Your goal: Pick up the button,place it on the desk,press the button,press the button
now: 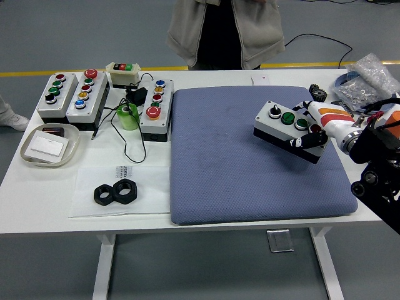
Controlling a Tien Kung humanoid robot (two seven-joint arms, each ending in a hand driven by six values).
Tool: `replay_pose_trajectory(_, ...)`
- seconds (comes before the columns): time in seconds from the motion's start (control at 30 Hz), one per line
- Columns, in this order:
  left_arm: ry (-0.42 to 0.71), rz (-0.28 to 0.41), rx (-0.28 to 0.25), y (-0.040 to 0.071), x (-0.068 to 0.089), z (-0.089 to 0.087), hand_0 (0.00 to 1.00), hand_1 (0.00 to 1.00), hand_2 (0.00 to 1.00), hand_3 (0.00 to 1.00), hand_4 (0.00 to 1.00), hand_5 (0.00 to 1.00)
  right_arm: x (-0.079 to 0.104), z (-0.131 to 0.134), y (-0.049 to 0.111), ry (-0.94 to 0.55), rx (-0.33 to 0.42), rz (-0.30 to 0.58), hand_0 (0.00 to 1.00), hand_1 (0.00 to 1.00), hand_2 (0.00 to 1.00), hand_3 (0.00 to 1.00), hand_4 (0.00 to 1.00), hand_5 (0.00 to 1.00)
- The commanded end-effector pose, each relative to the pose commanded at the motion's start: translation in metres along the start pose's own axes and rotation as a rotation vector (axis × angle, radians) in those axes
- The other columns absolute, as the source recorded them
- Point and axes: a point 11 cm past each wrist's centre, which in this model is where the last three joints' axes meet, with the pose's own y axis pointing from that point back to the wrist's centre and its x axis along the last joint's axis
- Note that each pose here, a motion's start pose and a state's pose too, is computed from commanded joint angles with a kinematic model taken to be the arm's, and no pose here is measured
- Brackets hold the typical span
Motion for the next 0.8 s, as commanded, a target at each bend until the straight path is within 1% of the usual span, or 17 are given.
replay_pose_trajectory(0.1,0.000,0.000,0.001,0.000,0.000,0.000,0.698,0.827,0.880,0.830,0.649,0.998,0.005,-0.007,0.005,0.034,0.088,-0.009,0.392,0.393,0.439,0.636,0.840,0.070)
replay_pose_trajectory(0.13,0.000,0.000,0.001,0.000,0.000,0.000,0.698,0.827,0.880,0.830,0.649,0.998,0.006,-0.008,0.006,0.037,0.099,-0.010,0.392,0.393,0.439,0.636,0.840,0.070)
replay_pose_trajectory(0.17,0.000,0.000,0.001,0.000,0.000,0.000,0.699,0.828,0.881,0.831,0.648,0.998,0.008,-0.009,0.007,0.040,0.124,-0.013,0.370,0.390,0.436,0.632,0.863,0.064)
replay_pose_trajectory(0.33,-0.002,0.000,0.002,0.000,-0.001,-0.001,0.699,0.828,0.881,0.831,0.648,0.998,0.016,-0.014,0.013,0.059,0.247,-0.020,0.370,0.390,0.436,0.632,0.863,0.064)
replay_pose_trajectory(0.37,-0.002,0.000,0.003,0.000,-0.001,-0.001,0.700,0.829,0.881,0.831,0.649,0.998,0.017,-0.015,0.014,0.060,0.271,-0.023,0.365,0.390,0.435,0.633,0.893,0.016)
replay_pose_trajectory(0.47,-0.002,0.000,0.004,0.000,-0.001,-0.001,0.700,0.829,0.881,0.831,0.649,0.998,0.016,-0.014,0.017,0.067,0.334,-0.046,0.365,0.390,0.435,0.633,0.893,0.016)
replay_pose_trajectory(0.6,-0.003,0.001,0.006,0.000,-0.001,-0.002,0.709,0.829,0.882,0.832,0.650,0.998,0.012,-0.013,0.020,0.092,0.381,-0.078,0.382,0.396,0.444,0.650,0.885,0.002)
replay_pose_trajectory(0.8,-0.006,0.002,0.010,0.000,0.000,-0.004,0.712,0.829,0.882,0.832,0.650,0.998,0.006,-0.009,0.021,0.138,0.412,-0.112,0.389,0.405,0.451,0.659,0.878,0.002)
